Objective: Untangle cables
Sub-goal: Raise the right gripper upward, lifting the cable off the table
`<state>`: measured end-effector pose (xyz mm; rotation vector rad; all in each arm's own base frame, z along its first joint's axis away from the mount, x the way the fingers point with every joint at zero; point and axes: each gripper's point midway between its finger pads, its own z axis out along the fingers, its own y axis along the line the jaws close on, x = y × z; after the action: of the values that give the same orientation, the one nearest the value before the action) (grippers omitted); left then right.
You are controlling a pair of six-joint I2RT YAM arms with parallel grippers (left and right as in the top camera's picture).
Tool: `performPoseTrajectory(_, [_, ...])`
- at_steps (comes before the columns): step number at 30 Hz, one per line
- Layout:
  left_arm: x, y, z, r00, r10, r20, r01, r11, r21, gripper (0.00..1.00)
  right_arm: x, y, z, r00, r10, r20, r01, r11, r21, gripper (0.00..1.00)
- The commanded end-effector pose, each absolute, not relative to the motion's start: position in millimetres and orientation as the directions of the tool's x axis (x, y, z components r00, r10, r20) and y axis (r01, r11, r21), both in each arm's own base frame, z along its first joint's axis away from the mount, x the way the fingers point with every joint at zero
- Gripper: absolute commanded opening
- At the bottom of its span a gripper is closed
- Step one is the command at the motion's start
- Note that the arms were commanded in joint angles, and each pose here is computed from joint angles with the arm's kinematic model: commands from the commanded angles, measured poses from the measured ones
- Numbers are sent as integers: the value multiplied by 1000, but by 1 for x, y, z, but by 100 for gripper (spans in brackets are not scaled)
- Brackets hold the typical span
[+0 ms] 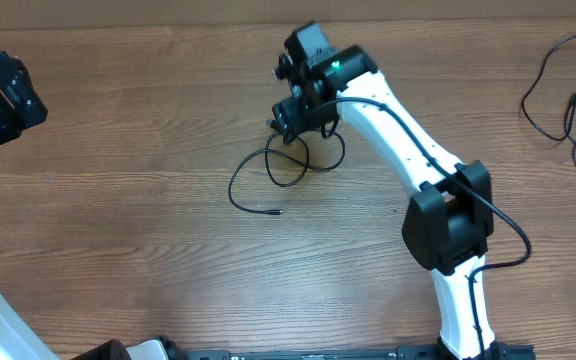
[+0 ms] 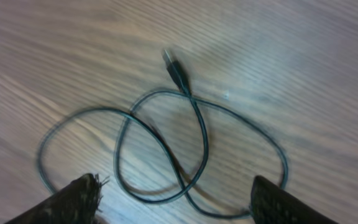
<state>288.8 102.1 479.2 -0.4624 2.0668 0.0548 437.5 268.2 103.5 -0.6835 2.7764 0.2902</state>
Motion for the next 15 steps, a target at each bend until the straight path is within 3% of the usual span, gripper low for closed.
performPoseTrajectory(1, [286, 100, 483, -444, -282, -851, -331, 934, -137, 100, 428, 261, 66, -881, -412, -234, -450, 882, 138, 79])
performPoseTrajectory(15, [286, 100, 483, -444, -282, -851, -330, 934, -137, 100, 412, 250, 12, -894, -409, -182, -435, 890, 137, 80])
